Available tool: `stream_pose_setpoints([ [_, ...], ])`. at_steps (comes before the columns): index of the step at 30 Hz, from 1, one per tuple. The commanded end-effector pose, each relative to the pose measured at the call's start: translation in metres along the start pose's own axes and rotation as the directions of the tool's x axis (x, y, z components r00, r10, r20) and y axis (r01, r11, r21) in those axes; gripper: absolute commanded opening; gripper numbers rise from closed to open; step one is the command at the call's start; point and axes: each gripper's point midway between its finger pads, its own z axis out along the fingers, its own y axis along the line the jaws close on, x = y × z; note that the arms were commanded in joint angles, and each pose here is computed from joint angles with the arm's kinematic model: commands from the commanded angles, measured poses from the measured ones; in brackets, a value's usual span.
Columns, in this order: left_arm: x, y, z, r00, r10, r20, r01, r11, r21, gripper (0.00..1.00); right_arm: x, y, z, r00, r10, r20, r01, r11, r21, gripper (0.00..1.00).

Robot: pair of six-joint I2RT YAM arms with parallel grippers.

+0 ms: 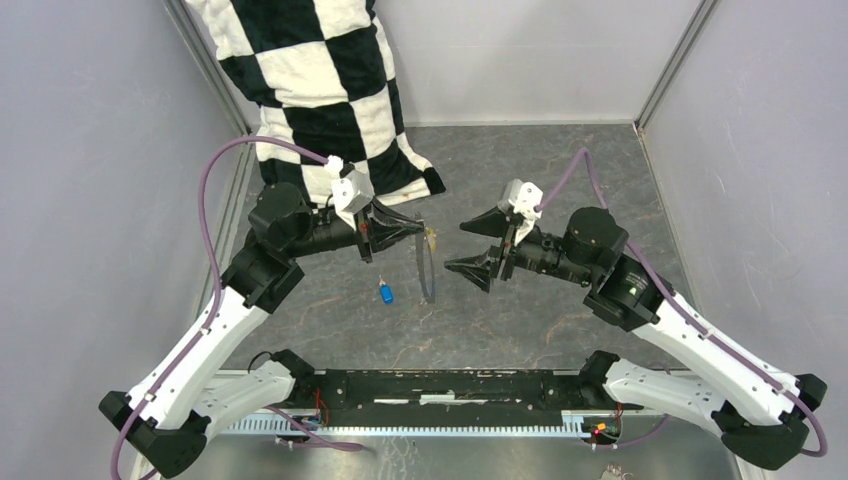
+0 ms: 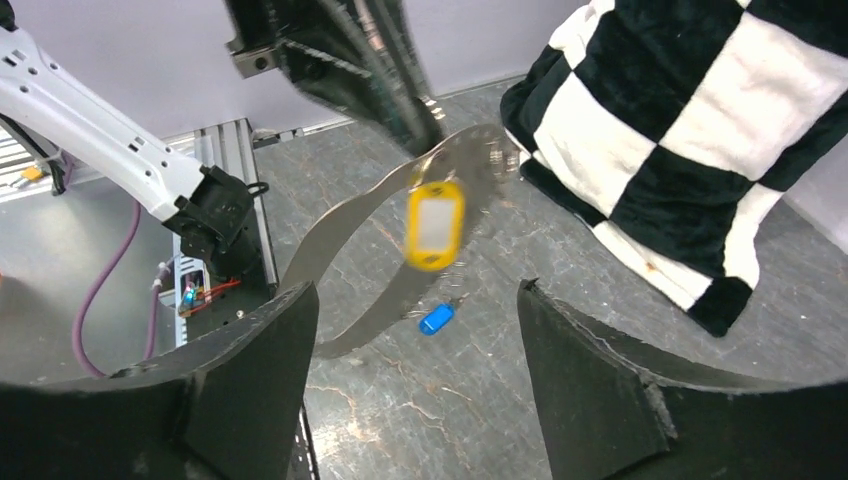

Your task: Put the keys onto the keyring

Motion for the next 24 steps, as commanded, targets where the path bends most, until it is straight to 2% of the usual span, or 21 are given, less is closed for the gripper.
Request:
stream_pose_setpoints([
  [1,-0.018,0.029,-0.004,0.997,0.000,0.078,0.015,0.982,-0.189,0.02,-0.006,-0.004,-0.002,0.996,-0.071,0.060,0.071,0.997,0.015,0.82],
  [6,-0.018,0.039,-0.006,0.996,0.012,0.086,0.010,0.970,-0.244,0.02,0.003,0.003,0.006,0.997,-0.056,0.061,0.058,0.998,-0.037,0.87],
  [11,-0.019,0.048,-0.009,0.996,0.032,0.086,-0.005,0.956,-0.294,0.02,0.005,0.006,0.012,0.997,-0.033,0.073,0.037,0.998,-0.053,0.96],
  [16,-0.017,0.050,-0.008,0.996,0.026,0.086,0.001,0.955,-0.298,0.02,0.019,-0.005,0.029,0.998,-0.063,0.014,0.063,0.997,0.043,0.98],
  [21,-0.017,0.052,-0.008,0.996,0.031,0.086,-0.002,0.951,-0.308,0.02,0.028,-0.015,0.050,0.997,-0.066,-0.030,0.069,0.992,0.108,0.84],
  [24,-0.018,0.052,-0.009,0.996,0.035,0.087,-0.007,0.951,-0.310,0.02,0.034,-0.030,0.057,0.997,-0.041,-0.062,0.052,0.982,0.181,0.61],
])
